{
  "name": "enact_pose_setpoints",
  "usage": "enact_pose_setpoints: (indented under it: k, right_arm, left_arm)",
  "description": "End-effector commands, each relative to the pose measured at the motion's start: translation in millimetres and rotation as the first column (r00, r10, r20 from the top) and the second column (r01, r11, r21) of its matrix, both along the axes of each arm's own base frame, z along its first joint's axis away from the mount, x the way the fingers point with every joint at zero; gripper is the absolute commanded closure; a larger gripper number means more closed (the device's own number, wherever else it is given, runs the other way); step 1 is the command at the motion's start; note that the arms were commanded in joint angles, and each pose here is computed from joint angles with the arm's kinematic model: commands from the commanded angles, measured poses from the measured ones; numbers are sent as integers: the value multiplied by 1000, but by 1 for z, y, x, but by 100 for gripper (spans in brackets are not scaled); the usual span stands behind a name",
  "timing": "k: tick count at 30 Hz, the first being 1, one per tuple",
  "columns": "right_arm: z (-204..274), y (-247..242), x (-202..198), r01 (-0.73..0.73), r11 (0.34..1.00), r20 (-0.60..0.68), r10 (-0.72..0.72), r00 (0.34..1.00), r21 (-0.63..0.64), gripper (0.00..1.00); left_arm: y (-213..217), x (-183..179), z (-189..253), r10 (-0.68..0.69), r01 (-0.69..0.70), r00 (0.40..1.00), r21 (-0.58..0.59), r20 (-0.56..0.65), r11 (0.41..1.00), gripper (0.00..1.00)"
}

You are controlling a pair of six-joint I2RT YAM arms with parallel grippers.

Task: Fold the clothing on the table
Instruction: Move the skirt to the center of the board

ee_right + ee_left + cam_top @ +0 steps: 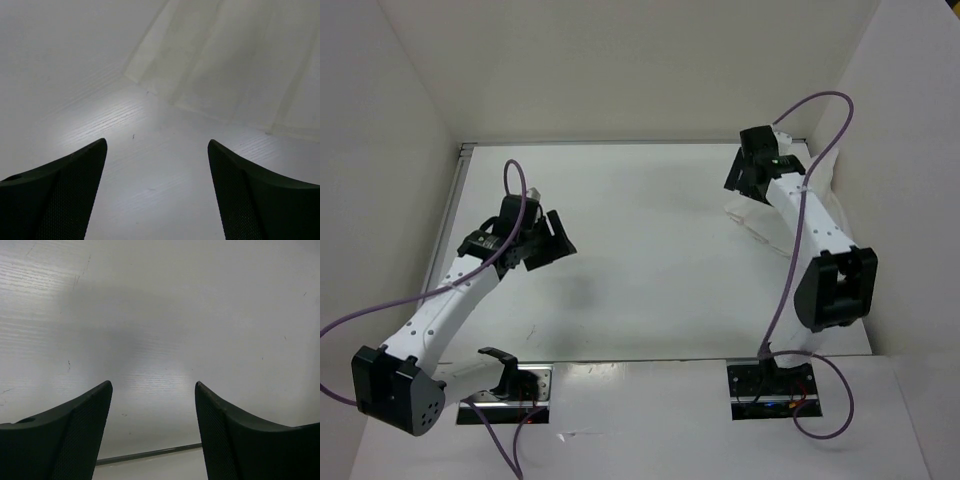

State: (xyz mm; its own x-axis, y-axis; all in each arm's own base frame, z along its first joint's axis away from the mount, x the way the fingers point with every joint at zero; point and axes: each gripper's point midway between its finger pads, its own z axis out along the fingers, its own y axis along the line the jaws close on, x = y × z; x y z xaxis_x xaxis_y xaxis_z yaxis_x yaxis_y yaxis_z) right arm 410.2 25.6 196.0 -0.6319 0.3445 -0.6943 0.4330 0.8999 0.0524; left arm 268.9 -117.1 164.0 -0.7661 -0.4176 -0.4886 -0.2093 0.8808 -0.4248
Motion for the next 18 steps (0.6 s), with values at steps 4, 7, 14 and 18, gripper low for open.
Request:
enact_pose_setpoints:
  k: [4, 7, 14, 18]
  right_arm:
    - [-36, -54, 39, 269, 963, 14, -268, 963, -16, 14]
    - [-58, -65, 52, 329, 944, 2, -329, 944, -5, 15]
    - [-96, -67, 83, 349, 937, -26, -349, 937, 0, 15]
    - [-119, -64, 89, 351, 936, -61, -351, 935, 1, 26]
  left_arm:
    - [-7, 1, -2, -56, 57, 998, -28, 41, 998, 24]
    - [-9, -2, -12, -76, 76, 997, -29, 20, 997, 24]
    - [-15, 0, -11, -110, 112, 993, -46, 42, 993, 24]
    - [-15, 3, -17, -117, 118, 993, -36, 27, 992, 24]
